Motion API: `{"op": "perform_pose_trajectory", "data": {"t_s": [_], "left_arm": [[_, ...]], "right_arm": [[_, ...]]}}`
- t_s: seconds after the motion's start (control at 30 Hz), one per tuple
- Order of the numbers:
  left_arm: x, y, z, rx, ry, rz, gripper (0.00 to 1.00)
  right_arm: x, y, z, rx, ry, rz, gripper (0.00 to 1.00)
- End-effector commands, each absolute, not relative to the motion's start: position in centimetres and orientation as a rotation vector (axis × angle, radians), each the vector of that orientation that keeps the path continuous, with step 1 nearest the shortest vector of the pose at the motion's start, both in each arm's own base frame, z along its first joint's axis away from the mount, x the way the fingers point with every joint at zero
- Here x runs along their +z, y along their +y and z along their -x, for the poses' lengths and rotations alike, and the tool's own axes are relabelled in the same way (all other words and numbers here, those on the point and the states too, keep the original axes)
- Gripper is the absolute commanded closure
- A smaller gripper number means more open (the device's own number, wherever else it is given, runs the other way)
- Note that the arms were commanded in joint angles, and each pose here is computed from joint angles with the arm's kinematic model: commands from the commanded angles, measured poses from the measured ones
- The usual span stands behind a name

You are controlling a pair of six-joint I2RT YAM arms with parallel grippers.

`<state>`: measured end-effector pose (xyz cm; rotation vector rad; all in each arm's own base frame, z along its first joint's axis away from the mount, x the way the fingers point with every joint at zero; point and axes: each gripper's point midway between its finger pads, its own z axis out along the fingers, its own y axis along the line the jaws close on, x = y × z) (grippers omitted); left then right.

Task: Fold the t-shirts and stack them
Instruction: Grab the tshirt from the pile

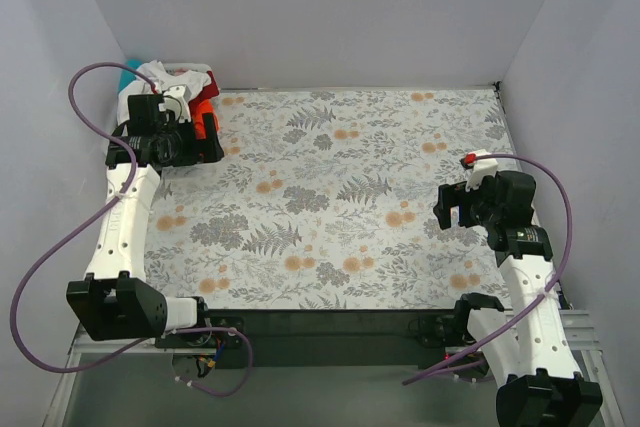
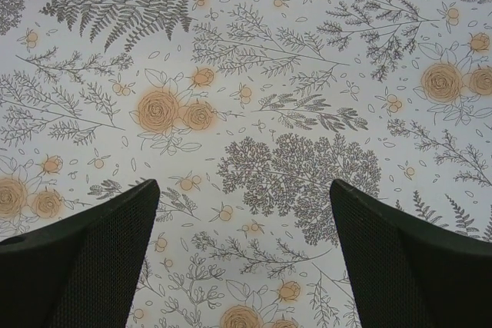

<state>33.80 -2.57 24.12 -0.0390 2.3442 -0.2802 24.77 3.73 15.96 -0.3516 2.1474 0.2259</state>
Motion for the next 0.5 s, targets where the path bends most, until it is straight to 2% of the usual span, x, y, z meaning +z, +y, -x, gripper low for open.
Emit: {"op": "perform_pose_trajectory", "data": {"t_s": [0.0,0.17,0.2,0.4,0.43,0.47], "left_arm": [[26.4,-1.2,-35.6,-0.215,2.265,0.055,0.02],[29.1,1.9,-38.7,-0.169,2.203,0.119,0.02],[31.0,3.2,-39.6,-0.137,2.153,0.144,0.02],[32.9,11.5,-46.0,-0.028,2.076,0.290,0.02],[34.8,12.3,-46.8,-0.013,2.026,0.287,0.03],[33.5,13.3,-48.2,-0.008,2.045,0.302,0.03]], "right_arm": [[16.3,3.8,-25.3,0.229,2.119,0.348,0.02],[16.1,3.7,-25.3,0.229,2.125,0.347,0.02],[16.1,3.7,-25.3,0.230,2.128,0.347,0.02],[15.9,3.8,-25.3,0.240,2.135,0.349,0.02],[15.9,3.8,-25.3,0.237,2.133,0.350,0.02],[15.9,3.8,-25.3,0.237,2.133,0.350,0.02]]}}
